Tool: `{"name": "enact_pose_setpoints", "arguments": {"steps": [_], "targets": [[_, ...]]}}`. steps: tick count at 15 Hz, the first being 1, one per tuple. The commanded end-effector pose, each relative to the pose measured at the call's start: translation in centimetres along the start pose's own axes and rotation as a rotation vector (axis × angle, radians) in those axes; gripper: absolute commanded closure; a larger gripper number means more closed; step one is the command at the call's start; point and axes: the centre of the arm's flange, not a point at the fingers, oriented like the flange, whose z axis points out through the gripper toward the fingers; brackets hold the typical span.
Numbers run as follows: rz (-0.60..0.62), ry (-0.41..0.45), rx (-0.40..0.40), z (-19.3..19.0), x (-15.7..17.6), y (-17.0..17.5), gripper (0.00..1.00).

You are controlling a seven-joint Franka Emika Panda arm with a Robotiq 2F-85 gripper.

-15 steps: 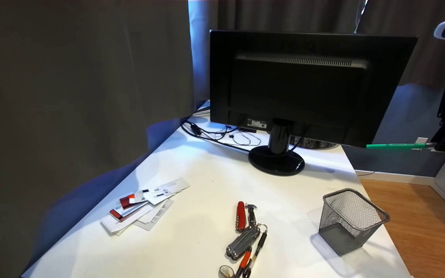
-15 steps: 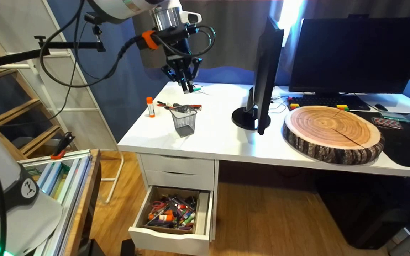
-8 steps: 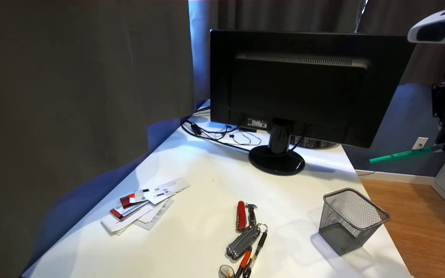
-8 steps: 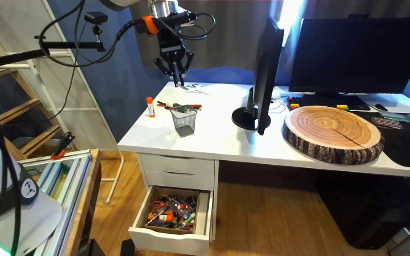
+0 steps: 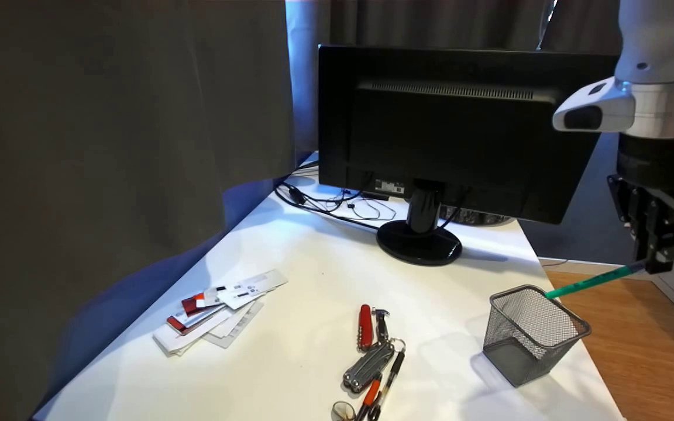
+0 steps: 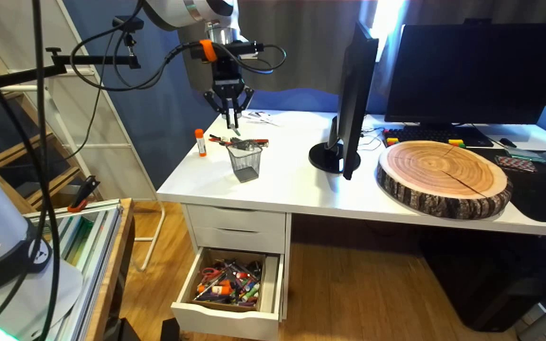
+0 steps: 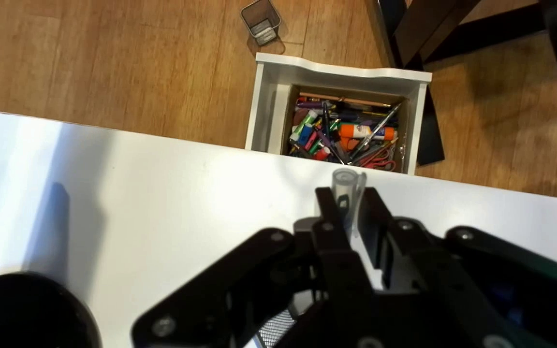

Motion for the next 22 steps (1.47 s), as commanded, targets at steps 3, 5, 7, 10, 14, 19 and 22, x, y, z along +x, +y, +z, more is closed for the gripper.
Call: {"name": "enact_pose_setpoints", "arguments": {"steps": [3,5,7,10,14,19,22], "targets": [[-0.056,-0.076,-0.046,1.00,2.81,0.87,0.96],[-0.074,-0.096,-0.066,1.00,2.69,0.94,0.96],[-0.087,-0.098,-0.064,0.81,2.60,1.05,0.96],[-0.097,-0.097,-0.061,0.66,2.66,1.32,0.96],[-0.094,-0.069,-0.030,0.57,2.73,1.32,0.96],[-0.077,-0.039,0.013,0.34,2.92,1.00,0.56],[-0.070,-0.033,0.007,0.21,2.96,1.08,0.37]]}}
